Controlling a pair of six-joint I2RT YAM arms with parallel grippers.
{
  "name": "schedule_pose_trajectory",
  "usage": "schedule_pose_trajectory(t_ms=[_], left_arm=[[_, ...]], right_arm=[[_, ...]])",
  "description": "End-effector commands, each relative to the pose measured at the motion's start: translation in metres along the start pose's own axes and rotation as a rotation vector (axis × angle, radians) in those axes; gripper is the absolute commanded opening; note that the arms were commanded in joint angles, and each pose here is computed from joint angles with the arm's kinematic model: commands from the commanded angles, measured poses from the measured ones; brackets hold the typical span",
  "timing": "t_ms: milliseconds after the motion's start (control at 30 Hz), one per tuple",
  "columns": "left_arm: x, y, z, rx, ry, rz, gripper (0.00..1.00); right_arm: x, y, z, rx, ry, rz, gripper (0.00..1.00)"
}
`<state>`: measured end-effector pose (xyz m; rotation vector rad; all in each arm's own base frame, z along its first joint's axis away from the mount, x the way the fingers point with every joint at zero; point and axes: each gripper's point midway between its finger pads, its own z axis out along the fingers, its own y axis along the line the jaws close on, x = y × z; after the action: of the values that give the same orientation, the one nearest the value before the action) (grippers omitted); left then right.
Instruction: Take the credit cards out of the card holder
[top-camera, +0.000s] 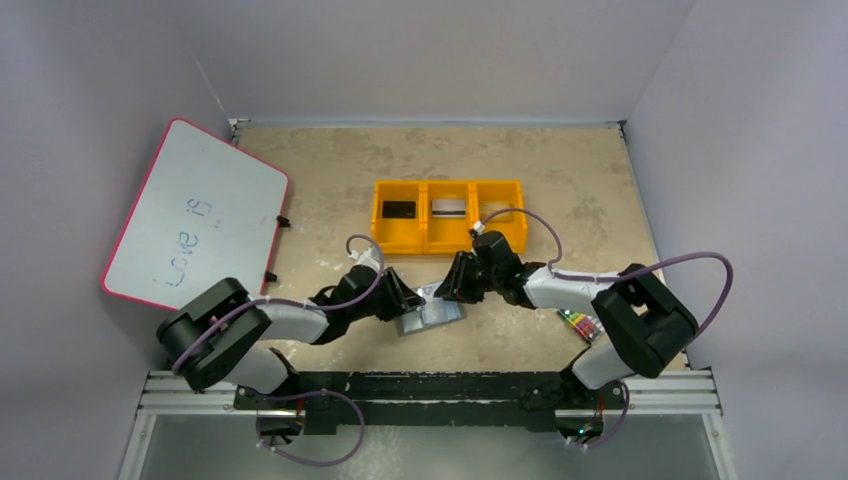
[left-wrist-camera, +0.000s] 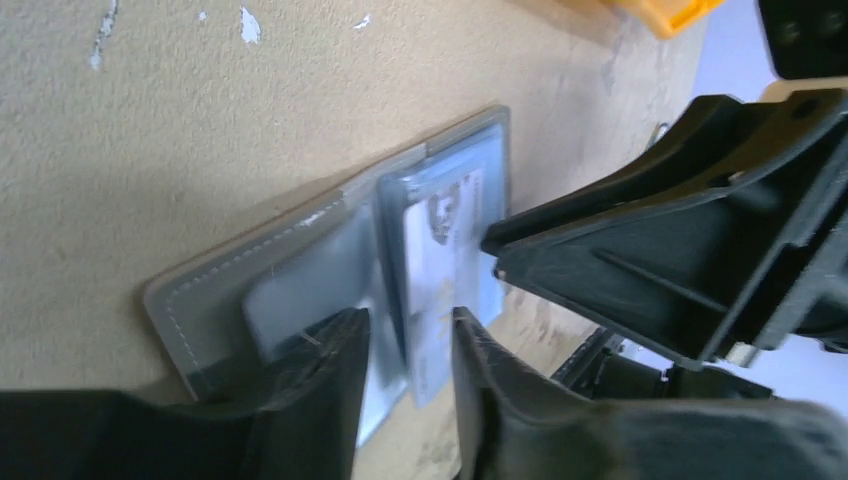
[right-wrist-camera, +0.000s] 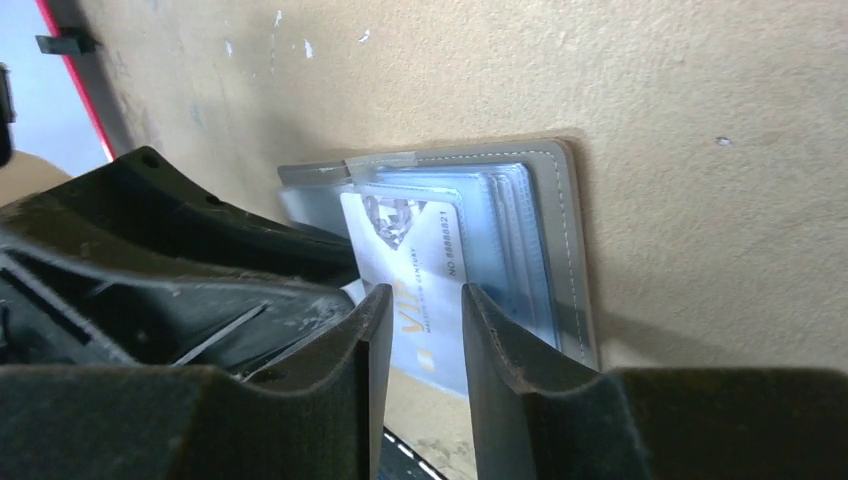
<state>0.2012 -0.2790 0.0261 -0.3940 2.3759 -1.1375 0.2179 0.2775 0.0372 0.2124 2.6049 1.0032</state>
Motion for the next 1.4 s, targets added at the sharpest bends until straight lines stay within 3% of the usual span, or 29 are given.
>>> schedule_pose_trajectory(t_ms=[0, 200, 367, 567, 833, 967, 1200, 1267, 1367], left_arm=[[-0.009, 0.024, -0.015, -0.147, -0.037, 0.073, 0.43], [-0.025, 0.031, -0.032, -0.301, -0.06, 0.157, 0.44], [-0.025, 0.035, -0.042, -0.314, -0.073, 0.158, 0.37], [-0.011, 0.047, -0.036, -0.338, 0.003, 0.175, 0.25], [-0.011, 0.051, -0.033, -0.358, 0.009, 0.199, 0.17], [-0.01, 0.057, -0.028, -0.392, 0.023, 0.207, 0.09], [-0.015, 0.067, -0.034, -0.44, -0.01, 0.203, 0.04], [-0.014, 0.068, -0.034, -0.446, -0.01, 0.202, 0.03], [-0.016, 0.069, -0.037, -0.452, -0.022, 0.196, 0.02]], right_arm=[[-0.004, 0.003, -0.001, 0.006, 0.015, -0.064, 0.38], [-0.006, -0.011, 0.003, 0.081, 0.011, -0.071, 0.42], [0.004, -0.014, -0.003, 0.079, 0.036, -0.055, 0.44], [0.02, -0.025, 0.0, 0.052, 0.068, -0.026, 0.43], [0.024, 0.031, 0.003, -0.234, 0.116, -0.058, 0.44], [0.012, 0.047, 0.013, -0.253, 0.122, -0.077, 0.43], [-0.007, 0.076, 0.003, -0.312, 0.063, -0.123, 0.43], [-0.006, 0.072, -0.002, -0.271, 0.074, -0.129, 0.41], [-0.022, 0.05, -0.02, -0.108, -0.039, -0.128, 0.43]])
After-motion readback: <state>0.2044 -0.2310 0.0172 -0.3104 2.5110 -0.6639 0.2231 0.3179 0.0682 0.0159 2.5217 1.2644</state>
